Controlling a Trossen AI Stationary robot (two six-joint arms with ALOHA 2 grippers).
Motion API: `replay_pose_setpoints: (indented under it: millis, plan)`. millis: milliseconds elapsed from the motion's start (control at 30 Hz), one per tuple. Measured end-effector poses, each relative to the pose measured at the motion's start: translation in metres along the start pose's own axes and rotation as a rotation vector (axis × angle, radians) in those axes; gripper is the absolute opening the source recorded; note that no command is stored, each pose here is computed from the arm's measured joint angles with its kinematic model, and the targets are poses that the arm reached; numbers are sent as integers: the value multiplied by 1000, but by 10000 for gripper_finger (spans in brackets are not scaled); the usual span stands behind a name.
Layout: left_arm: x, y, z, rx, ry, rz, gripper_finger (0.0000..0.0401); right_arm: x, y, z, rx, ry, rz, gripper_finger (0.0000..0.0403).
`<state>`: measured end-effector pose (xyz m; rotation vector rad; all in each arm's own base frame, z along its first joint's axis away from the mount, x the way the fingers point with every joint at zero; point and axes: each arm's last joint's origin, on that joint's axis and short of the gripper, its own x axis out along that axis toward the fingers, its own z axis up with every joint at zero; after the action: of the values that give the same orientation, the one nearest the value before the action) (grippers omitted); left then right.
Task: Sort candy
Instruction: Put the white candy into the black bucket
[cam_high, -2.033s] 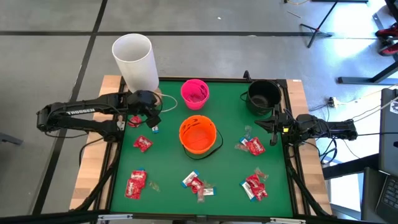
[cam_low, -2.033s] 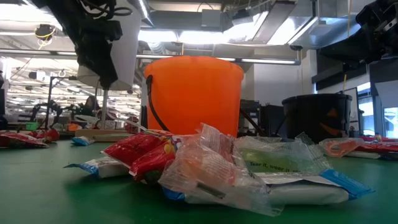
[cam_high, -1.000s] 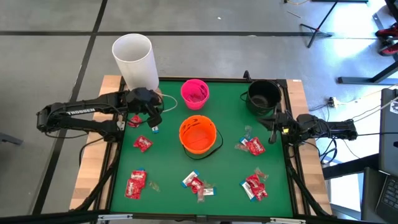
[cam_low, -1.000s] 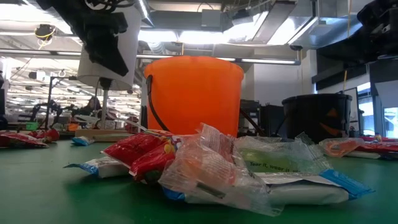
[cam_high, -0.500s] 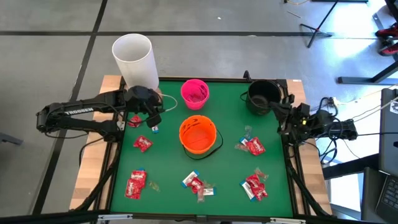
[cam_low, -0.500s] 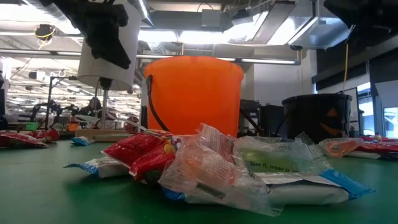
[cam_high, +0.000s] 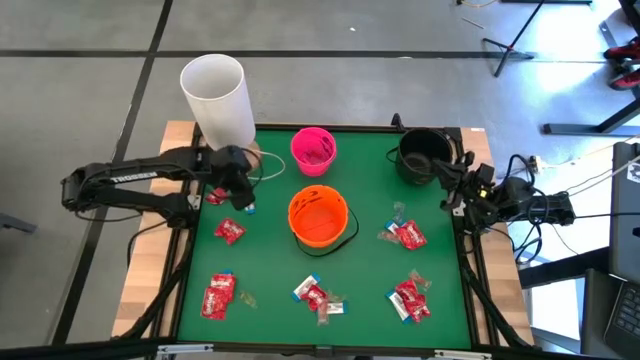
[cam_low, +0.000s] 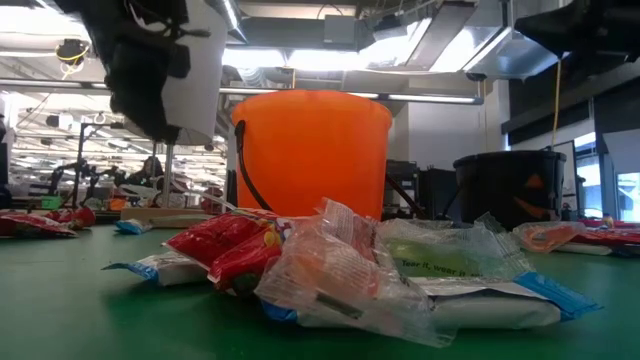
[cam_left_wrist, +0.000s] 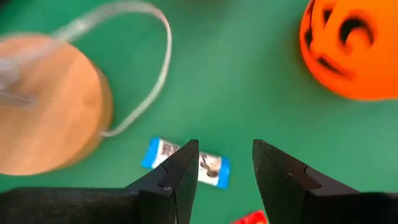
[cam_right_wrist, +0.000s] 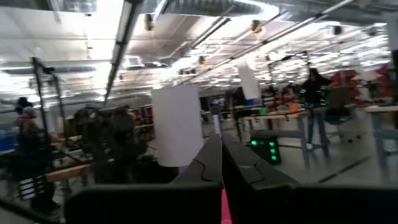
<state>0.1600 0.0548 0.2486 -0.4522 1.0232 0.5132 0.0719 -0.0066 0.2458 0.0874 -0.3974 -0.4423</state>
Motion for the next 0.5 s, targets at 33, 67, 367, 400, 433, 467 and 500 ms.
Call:
replay_pose_setpoints:
  millis: [33, 67, 367, 400, 433, 467, 500]
  plan:
    - [6, 0, 0, 1, 30, 1, 142, 0, 0, 0, 0, 3, -12, 1]
    - [12, -1, -1, 2, 61, 9, 144, 0, -1, -1, -3, 7, -19, 1]
    - [54, 2, 2, 1, 200, 183, 202, 0, 0, -5, -20, 46, -13, 54]
    - [56, 3, 3, 0, 205, 196, 210, 0, 0, -5, -21, 48, -12, 63]
    - [59, 3, 3, -5, 209, 199, 218, 0, 0, -5, -21, 49, -12, 72]
    - [61, 3, 5, -12, 207, 197, 225, 0, 0, -5, -21, 50, -12, 81]
    - [62, 3, 6, -24, 206, 192, 232, 0, 0, -5, -21, 50, -12, 89]
